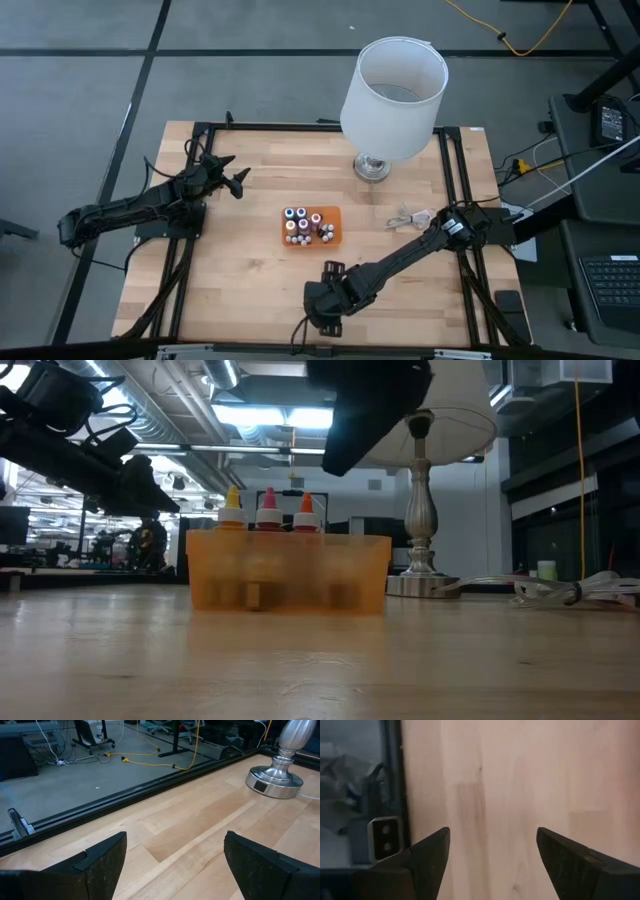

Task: Pick & Place food coloring
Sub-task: Return to Home Position

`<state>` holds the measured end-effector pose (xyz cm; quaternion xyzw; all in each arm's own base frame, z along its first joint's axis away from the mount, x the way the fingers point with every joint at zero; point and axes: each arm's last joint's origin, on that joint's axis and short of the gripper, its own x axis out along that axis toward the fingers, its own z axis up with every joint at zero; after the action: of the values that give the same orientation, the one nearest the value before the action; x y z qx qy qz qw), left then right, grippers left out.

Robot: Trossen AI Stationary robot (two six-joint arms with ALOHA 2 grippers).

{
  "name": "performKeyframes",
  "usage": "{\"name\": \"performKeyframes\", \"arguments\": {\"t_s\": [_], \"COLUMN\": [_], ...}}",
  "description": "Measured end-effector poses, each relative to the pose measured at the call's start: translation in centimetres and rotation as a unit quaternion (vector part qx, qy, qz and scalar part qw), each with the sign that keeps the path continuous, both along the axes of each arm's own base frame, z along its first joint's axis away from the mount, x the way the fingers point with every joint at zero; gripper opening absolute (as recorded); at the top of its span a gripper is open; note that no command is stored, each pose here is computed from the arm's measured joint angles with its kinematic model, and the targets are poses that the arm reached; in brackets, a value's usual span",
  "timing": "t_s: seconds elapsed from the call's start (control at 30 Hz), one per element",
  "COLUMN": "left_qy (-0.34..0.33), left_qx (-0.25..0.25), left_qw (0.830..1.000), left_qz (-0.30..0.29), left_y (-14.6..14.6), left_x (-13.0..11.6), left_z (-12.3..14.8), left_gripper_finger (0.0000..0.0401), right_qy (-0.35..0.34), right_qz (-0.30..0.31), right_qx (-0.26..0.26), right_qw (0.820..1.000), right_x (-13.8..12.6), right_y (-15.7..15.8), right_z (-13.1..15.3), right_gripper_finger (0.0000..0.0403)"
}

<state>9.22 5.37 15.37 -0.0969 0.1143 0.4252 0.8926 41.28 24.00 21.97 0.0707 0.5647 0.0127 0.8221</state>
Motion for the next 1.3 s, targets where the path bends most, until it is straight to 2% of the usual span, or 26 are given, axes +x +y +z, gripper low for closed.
{"name": "performKeyframes", "arguments": {"t_s": [0.13, 0.27, 1.3], "left_qy": [0.000, 0.000, 0.000], "left_qx": [0.000, 0.000, 0.000], "left_qw": [1.000, 1.000, 1.000], "left_qz": [0.000, 0.000, 0.000], "left_y": [0.00, 0.00, 0.00], "left_x": [0.00, 0.00, 0.00], "left_z": [-0.01, 0.00, 0.00], "left_gripper_finger": [0.0323, 0.0322, 0.0324], "right_qy": [0.005, -0.008, -0.025], "right_qz": [-0.003, -0.028, -0.021], "right_qx": [0.014, -0.015, 0.004], "right_qw": [1.000, 0.999, 0.999], "right_x": [-0.10, -0.26, -0.11], "right_y": [0.24, 0.31, 0.88], "right_z": [0.01, 0.00, 0.16], "right_gripper_finger": [0.0297, 0.0297, 0.0297]}}
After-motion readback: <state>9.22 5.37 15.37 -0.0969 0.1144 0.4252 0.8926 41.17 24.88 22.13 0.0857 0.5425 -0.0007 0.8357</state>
